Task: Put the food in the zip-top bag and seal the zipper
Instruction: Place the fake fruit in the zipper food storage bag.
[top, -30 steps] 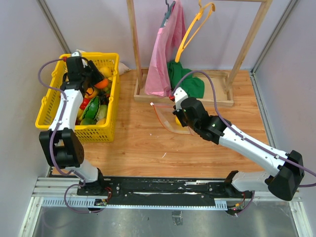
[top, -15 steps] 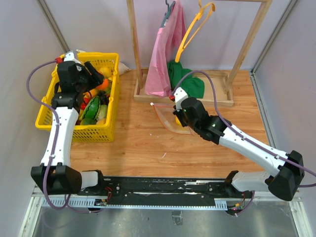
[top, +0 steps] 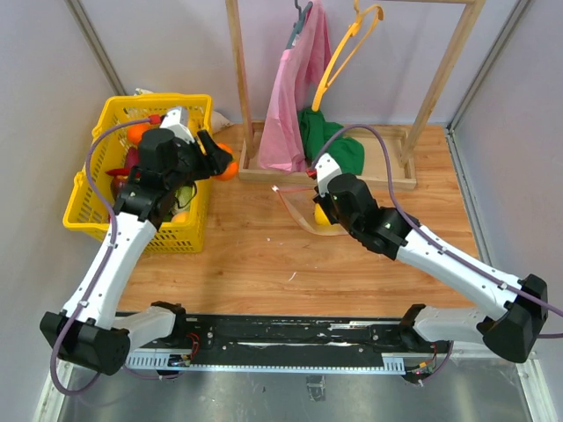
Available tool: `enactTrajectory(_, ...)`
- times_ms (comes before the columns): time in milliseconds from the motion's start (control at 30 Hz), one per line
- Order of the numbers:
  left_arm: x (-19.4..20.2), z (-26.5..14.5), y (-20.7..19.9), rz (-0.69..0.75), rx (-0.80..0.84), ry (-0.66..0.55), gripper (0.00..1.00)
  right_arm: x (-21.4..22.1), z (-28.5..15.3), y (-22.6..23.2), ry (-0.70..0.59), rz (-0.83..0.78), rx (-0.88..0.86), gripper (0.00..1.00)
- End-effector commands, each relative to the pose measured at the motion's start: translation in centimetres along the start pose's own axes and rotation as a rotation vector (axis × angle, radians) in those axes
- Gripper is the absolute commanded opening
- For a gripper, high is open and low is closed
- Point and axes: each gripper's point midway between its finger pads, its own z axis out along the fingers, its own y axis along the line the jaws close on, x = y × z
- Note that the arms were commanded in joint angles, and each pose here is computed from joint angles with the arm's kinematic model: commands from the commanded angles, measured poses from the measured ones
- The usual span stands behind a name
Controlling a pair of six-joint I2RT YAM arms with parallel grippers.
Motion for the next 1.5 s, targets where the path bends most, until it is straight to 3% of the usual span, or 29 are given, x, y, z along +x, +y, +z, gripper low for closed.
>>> enactTrajectory(0,-0.1,-1.1,-4.1,0.019,0.152,-0.050,0.25,-1.9,-1.4,-1.4,-0.041,0.004,0.050,0.01)
enactTrajectory(333,4.9,-1.9,-10.7,0.059,0.388,-0.048,0.23,-2.0,-1.8,-1.4,-0.050,0.017,0.048,0.01)
enactTrajectory(767,8.8,-3.8,-18.5,-0.011,0.582,-0.007,0.20,-2.2,-1.5,-0.4,-0.058,0.062,0.016,0.01)
enactTrajectory(1233,14.8,-0.7,-17.5,-0.135,0.451,0.188,0.14,-2.6,-1.5,-0.1,-0.091,0.107,0.005,0.01)
enactTrajectory(1467,16.6,1.4,-15.1,-0.140,0.271,0.242,0.14,-2.6,-1.3,1.0,-0.096,0.103,-0.046,0.01)
